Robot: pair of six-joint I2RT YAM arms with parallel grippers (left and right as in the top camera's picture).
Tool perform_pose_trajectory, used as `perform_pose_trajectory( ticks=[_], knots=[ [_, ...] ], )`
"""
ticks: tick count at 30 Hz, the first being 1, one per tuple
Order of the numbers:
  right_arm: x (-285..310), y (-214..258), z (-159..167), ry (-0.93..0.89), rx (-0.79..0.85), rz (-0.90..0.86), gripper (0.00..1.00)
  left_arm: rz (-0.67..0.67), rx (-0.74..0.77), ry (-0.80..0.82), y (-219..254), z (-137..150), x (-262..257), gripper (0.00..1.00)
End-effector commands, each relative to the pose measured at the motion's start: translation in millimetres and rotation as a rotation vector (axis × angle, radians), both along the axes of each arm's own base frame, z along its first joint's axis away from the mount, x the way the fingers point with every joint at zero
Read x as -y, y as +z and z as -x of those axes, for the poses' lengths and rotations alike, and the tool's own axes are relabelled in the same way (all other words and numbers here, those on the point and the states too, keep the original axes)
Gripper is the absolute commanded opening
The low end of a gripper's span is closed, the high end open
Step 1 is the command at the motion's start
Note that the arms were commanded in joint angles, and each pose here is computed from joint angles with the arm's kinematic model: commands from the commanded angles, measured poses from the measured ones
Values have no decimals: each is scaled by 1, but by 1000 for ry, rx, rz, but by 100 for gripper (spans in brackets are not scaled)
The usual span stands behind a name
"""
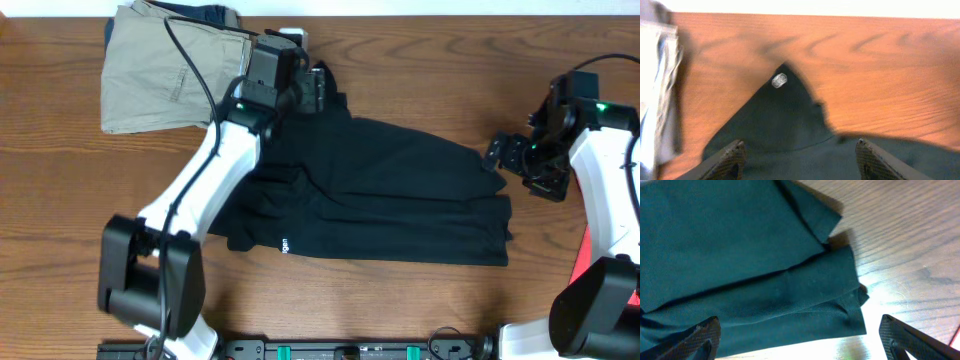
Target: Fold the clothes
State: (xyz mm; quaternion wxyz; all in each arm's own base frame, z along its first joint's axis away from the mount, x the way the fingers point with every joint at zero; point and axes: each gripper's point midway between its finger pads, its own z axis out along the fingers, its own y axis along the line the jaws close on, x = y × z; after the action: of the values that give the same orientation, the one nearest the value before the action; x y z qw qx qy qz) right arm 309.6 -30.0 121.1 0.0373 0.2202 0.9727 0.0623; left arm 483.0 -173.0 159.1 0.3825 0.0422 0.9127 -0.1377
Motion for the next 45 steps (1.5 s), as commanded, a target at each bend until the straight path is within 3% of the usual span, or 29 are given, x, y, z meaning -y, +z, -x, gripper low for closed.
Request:
perform_pose_trajectory(
  ticks=[1,10,19,24,45],
  knots=[
    [-12,-1,-2,57,4,-5,99,-74,-42,-20,-15,-18,-23,76],
    [-30,-1,-4,112,12,-5,99,-98,-238,-145,-46,-27,-28,79],
    [-46,-1,-2,162,3,-6,99,-135,-268,-185,-88,-35,-27,82],
    [-52,-1,-1,181,2,-6,99,-136,-271,-187,-101,-40,-26,92],
    [-53,-1,-1,185,2,-6,99,-164,-373,-180,-140,-23,-34,88]
  ],
)
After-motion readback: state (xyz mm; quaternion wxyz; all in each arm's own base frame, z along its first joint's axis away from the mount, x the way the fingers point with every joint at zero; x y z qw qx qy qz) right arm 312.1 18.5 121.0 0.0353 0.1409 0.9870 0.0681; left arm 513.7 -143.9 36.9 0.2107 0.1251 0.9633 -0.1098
